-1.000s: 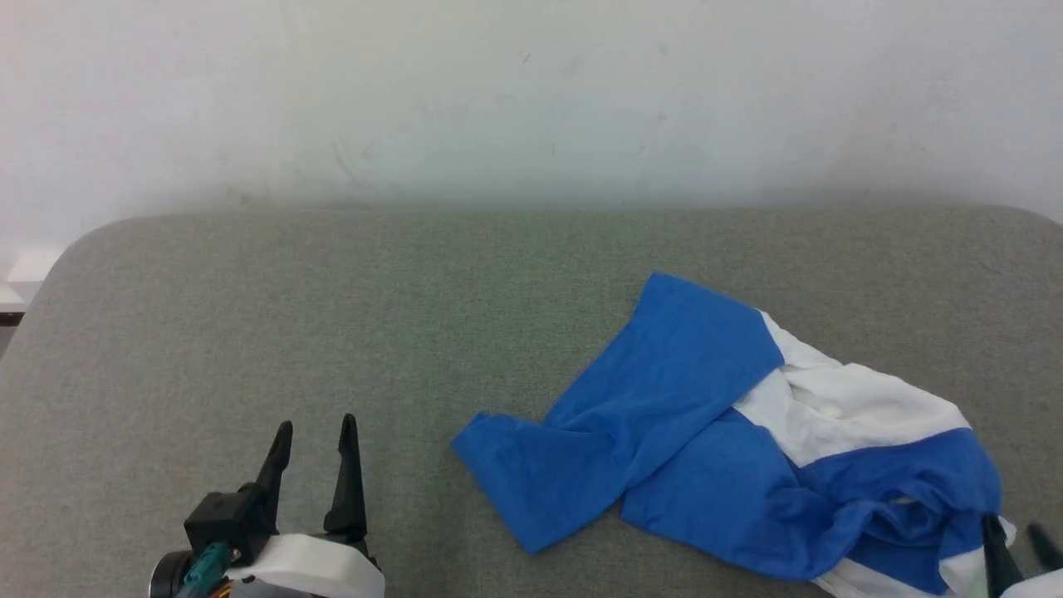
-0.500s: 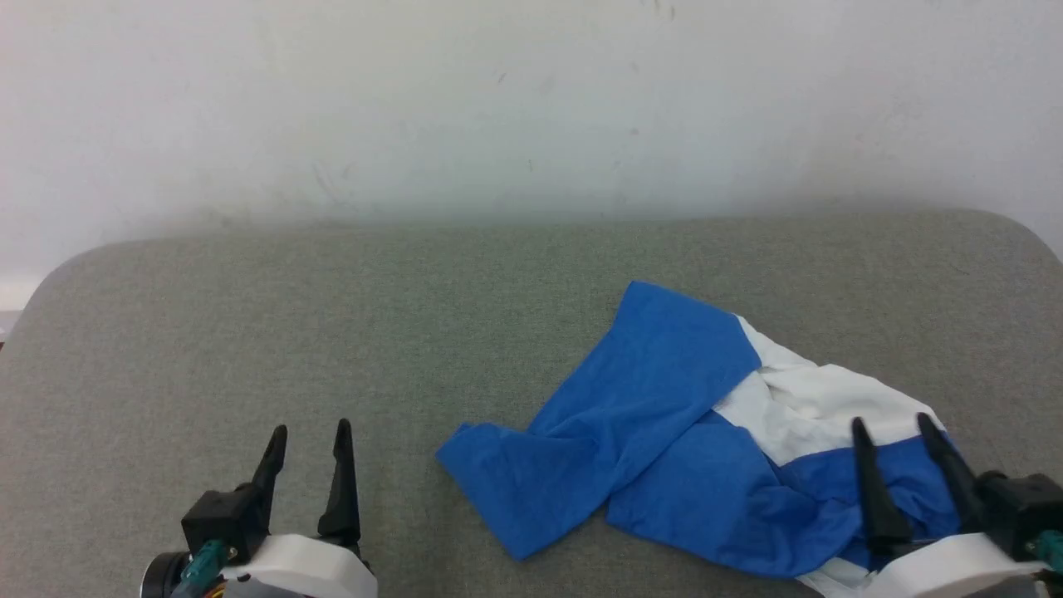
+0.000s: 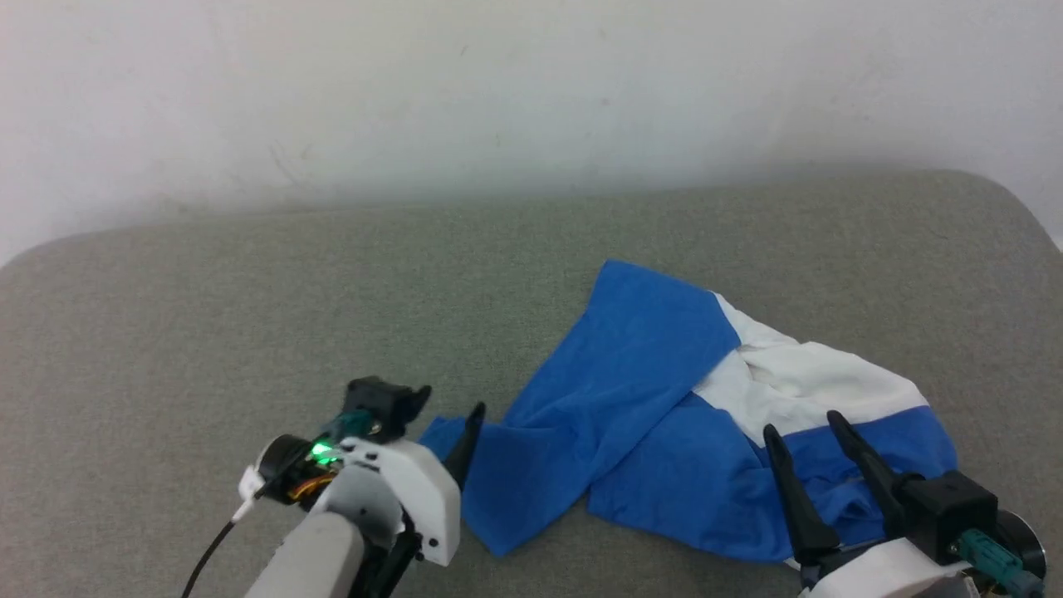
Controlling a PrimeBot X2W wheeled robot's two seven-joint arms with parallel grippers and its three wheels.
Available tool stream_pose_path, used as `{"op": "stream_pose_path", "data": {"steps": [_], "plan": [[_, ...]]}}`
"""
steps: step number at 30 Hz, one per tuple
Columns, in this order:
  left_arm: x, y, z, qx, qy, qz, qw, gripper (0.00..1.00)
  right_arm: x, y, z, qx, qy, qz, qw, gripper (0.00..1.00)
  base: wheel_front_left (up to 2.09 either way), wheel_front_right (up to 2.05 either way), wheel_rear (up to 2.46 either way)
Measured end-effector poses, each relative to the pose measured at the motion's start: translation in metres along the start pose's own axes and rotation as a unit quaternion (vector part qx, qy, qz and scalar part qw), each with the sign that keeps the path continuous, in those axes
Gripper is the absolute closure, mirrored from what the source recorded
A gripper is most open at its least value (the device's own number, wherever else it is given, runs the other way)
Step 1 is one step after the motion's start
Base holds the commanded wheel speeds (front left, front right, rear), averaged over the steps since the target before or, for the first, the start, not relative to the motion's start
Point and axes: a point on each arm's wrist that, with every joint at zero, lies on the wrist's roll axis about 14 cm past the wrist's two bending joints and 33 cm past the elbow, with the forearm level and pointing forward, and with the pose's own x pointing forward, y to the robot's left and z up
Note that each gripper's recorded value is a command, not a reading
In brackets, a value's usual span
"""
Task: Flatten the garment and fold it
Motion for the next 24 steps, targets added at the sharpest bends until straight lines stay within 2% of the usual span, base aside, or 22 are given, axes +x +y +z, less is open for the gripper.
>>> {"op": "stream_pose_path", "data": {"steps": [5,9,12,13,14,15,16,18,21,24], "plan": [[0.017,-0.016,-0.045,0.032,0.136,-0.051,0.989,0.0,0.002,-0.006,-0.006,0.009,0.009,-0.009,1.0,0.0,0.0,0.0,0.0],[0.017,-0.015,-0.084,0.064,0.248,-0.07,0.964,0.0,0.003,-0.011,-0.014,0.021,0.019,-0.019,0.999,0.0,0.0,0.0,0.0],[0.02,-0.016,-0.091,0.084,0.304,-0.084,0.945,0.0,0.003,-0.014,-0.021,0.031,0.027,-0.024,0.999,0.0,0.0,0.0,0.0],[0.02,-0.017,-0.092,0.094,0.319,-0.09,0.939,0.11,0.003,-0.014,-0.023,0.033,0.03,-0.025,0.999,0.0,0.0,0.0,0.0],[0.02,-0.018,-0.093,0.099,0.332,-0.096,0.933,0.43,0.003,-0.015,-0.025,0.035,0.031,-0.027,0.999,0.0,0.0,0.0,0.0],[0.02,-0.019,-0.093,0.101,0.34,-0.101,0.929,0.82,0.004,-0.016,-0.026,0.036,0.032,-0.027,0.998,0.0,0.0,0.0,0.0],[0.02,-0.021,-0.092,0.105,0.344,-0.106,0.927,1.0,0.005,-0.016,-0.026,0.037,0.031,-0.028,0.998,0.0,0.0,0.0,0.0],[0.019,-0.021,-0.09,0.104,0.341,-0.111,0.928,1.0,0.006,-0.016,-0.028,0.04,0.034,-0.028,0.998,0.0,0.0,0.0,0.0],[0.017,-0.015,-0.08,0.089,0.308,-0.105,0.942,1.0,0.006,-0.015,-0.029,0.041,0.035,-0.025,0.998,0.0,0.0,0.0,0.0],[0.008,0.012,-0.071,0.065,0.275,-0.056,0.958,1.0,0.007,-0.012,-0.028,0.043,0.031,-0.02,0.998,0.0,0.0,0.0,0.0]]}}
